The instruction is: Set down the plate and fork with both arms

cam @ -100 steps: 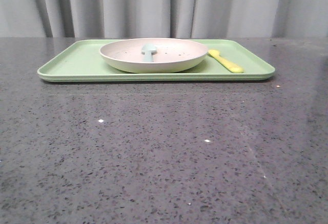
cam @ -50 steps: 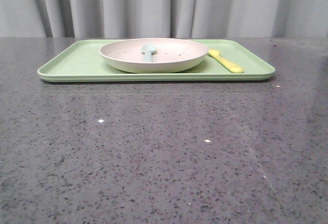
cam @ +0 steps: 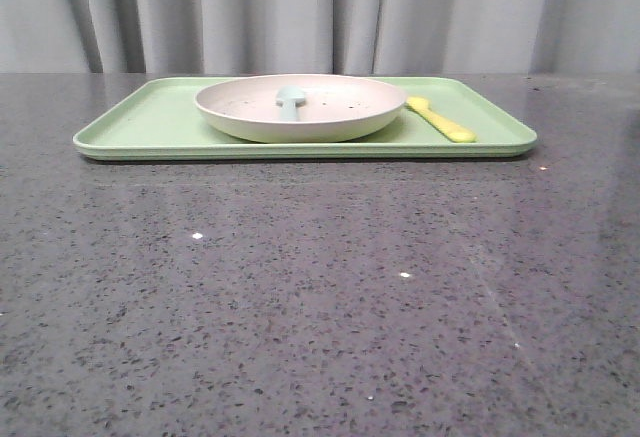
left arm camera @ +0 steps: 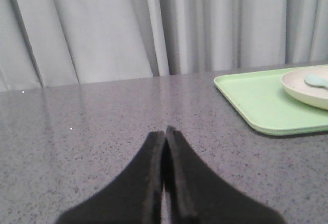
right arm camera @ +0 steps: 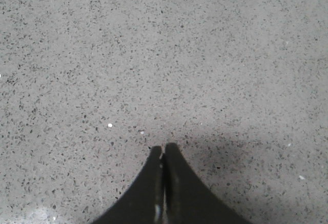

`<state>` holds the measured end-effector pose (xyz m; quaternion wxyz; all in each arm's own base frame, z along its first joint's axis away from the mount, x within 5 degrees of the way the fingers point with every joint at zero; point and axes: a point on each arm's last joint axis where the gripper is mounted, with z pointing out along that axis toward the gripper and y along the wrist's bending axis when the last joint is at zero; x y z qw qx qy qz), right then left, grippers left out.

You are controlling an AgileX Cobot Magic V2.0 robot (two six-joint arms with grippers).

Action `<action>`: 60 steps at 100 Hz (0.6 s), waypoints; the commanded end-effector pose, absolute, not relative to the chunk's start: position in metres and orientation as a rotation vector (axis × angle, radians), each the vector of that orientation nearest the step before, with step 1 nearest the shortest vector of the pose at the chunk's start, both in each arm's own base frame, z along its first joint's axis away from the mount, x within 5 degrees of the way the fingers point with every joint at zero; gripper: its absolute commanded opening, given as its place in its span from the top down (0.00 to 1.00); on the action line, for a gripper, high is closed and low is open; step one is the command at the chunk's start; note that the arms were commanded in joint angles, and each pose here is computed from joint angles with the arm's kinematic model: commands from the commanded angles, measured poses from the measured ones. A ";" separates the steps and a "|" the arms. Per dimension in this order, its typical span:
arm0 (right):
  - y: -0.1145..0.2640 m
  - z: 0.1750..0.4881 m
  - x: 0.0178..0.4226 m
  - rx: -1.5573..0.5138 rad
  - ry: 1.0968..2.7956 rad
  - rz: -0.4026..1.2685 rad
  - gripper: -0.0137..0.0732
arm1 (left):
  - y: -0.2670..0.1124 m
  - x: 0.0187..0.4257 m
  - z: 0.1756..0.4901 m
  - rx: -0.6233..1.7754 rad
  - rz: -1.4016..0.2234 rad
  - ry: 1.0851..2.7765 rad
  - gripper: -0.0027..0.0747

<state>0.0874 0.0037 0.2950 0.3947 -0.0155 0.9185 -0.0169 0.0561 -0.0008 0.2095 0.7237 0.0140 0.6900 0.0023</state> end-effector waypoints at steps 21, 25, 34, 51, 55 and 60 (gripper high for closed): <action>0.003 0.306 0.091 -0.044 2.259 -0.051 0.92 | -0.001 0.054 0.210 0.031 0.001 1.470 0.99; 0.003 0.306 0.091 -0.044 2.259 -0.051 0.92 | -0.001 0.054 0.210 0.031 0.001 1.471 0.99; 0.003 0.306 0.091 -0.044 2.259 -0.051 0.92 | -0.001 0.054 0.210 0.031 0.001 1.471 0.99; 0.003 0.306 0.091 -0.044 2.259 -0.051 0.92 | -0.001 0.054 0.210 0.027 -0.003 1.473 0.99; 0.003 0.306 0.091 -0.044 2.259 -0.051 0.92 | -0.001 0.054 0.210 0.027 -0.003 1.473 0.99; 0.003 0.306 0.091 -0.044 2.259 -0.051 0.92 | -0.001 0.054 0.210 0.027 -0.003 1.473 0.99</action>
